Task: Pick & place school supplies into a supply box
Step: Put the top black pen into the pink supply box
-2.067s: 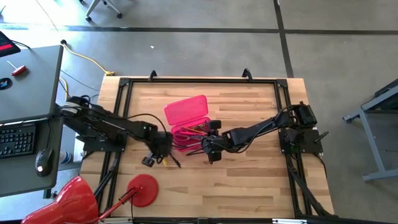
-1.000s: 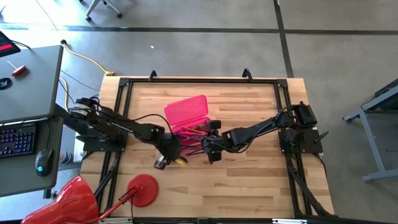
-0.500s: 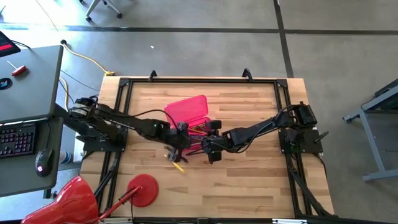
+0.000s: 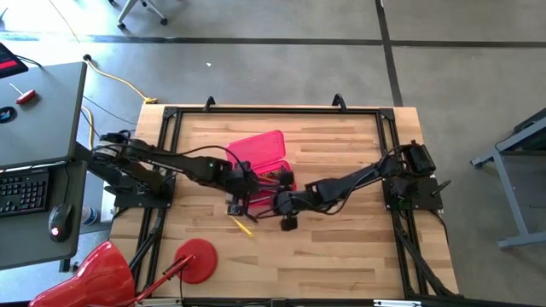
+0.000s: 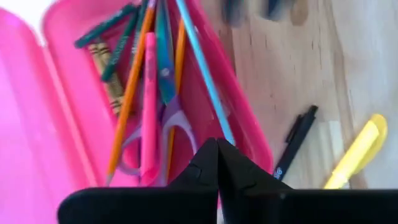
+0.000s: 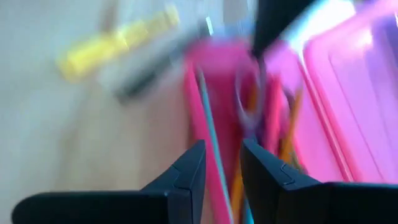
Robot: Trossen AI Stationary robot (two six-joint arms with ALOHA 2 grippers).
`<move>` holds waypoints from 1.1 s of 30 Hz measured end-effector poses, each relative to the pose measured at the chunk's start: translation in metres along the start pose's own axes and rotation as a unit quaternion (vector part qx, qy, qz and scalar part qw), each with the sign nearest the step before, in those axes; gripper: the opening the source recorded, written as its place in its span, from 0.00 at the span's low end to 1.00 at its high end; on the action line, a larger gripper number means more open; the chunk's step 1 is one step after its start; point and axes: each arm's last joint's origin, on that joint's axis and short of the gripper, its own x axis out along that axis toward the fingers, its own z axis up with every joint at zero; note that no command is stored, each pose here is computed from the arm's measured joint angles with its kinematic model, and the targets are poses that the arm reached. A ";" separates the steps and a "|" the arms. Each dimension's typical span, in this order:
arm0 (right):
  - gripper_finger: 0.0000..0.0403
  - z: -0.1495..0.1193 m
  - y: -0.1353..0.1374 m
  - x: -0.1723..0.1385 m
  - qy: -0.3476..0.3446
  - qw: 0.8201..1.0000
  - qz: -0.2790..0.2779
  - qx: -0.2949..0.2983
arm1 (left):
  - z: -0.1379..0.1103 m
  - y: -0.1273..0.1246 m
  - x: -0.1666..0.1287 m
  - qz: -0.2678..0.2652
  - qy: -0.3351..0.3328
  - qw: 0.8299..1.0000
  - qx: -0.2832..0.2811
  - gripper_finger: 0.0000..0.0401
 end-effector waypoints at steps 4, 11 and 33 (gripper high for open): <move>0.19 0.017 0.010 0.003 -0.092 0.994 0.024 0.048 | 0.009 0.005 -0.035 0.002 -0.015 1.000 0.000 0.06; 0.19 0.014 0.049 0.027 -0.151 0.985 -0.003 0.085 | 0.008 0.019 -0.110 0.103 -0.100 0.990 -0.007 0.15; 0.19 -0.025 0.103 0.090 -0.193 0.952 -0.078 0.225 | -0.007 0.027 -0.155 0.155 -0.173 0.972 -0.034 0.19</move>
